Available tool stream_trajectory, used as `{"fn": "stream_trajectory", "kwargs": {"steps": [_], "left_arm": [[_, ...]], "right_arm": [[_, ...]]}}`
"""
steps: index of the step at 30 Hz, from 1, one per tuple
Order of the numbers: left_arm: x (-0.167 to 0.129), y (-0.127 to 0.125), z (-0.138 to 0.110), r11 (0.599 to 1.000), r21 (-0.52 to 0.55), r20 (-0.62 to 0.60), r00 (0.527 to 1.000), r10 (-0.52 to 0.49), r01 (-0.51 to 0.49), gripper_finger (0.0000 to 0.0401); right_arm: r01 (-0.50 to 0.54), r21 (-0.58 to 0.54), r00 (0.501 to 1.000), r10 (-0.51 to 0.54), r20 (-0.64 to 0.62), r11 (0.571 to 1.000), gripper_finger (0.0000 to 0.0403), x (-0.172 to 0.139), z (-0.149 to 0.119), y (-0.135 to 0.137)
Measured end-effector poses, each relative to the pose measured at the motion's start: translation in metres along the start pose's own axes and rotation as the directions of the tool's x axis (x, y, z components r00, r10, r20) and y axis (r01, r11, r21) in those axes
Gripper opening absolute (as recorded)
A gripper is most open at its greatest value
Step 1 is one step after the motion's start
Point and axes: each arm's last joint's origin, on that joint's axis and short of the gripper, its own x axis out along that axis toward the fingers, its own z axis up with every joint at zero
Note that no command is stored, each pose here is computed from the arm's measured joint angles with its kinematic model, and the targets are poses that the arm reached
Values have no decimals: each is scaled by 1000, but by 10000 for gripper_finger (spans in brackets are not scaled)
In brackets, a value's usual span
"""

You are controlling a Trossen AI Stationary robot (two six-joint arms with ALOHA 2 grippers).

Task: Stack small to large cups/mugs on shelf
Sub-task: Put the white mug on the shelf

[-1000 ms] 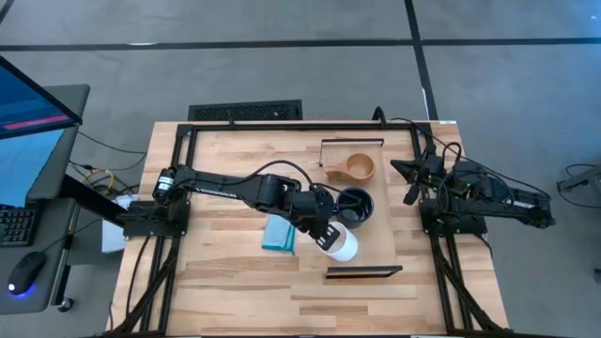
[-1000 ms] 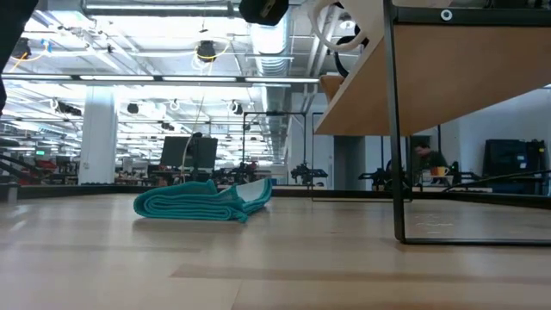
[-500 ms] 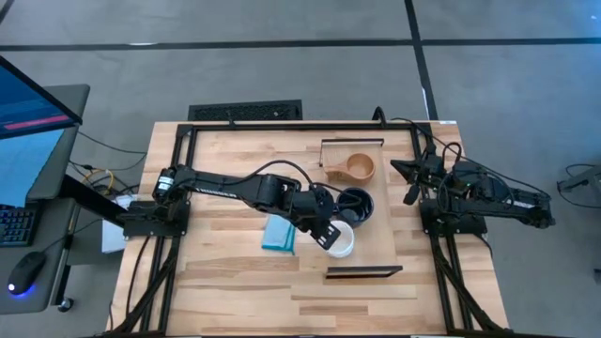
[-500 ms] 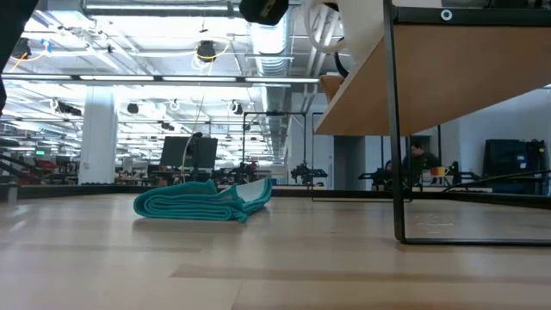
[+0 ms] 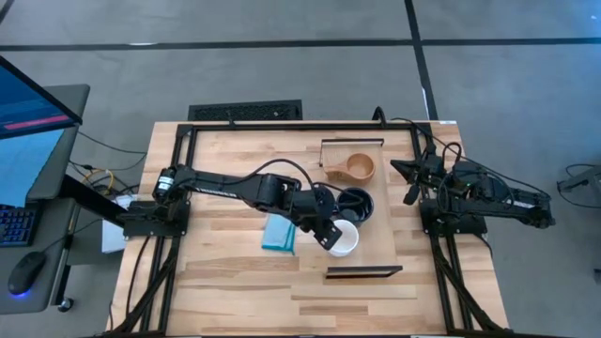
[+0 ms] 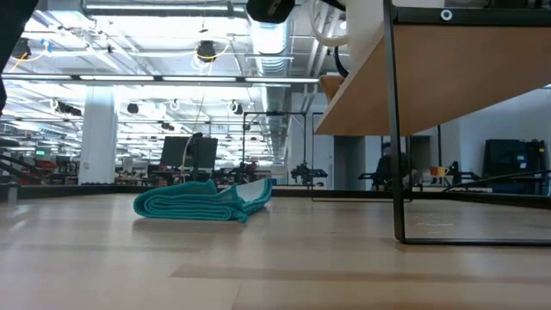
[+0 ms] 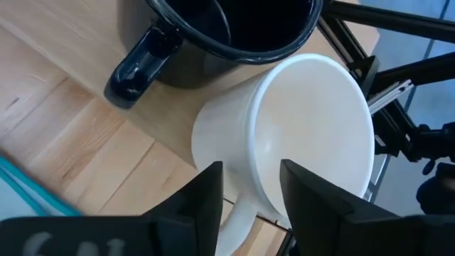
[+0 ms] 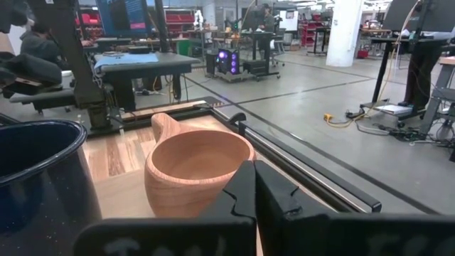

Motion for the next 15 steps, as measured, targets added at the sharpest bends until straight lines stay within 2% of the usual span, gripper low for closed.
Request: {"fn": "stream_trajectory", "kwargs": {"steps": [15], "left_arm": [[0, -2, 2, 999, 25, 18, 999, -30, 29, 131]], "right_arm": [[0, 0, 1000, 0, -2, 1000, 15, 0, 0, 0]]}}
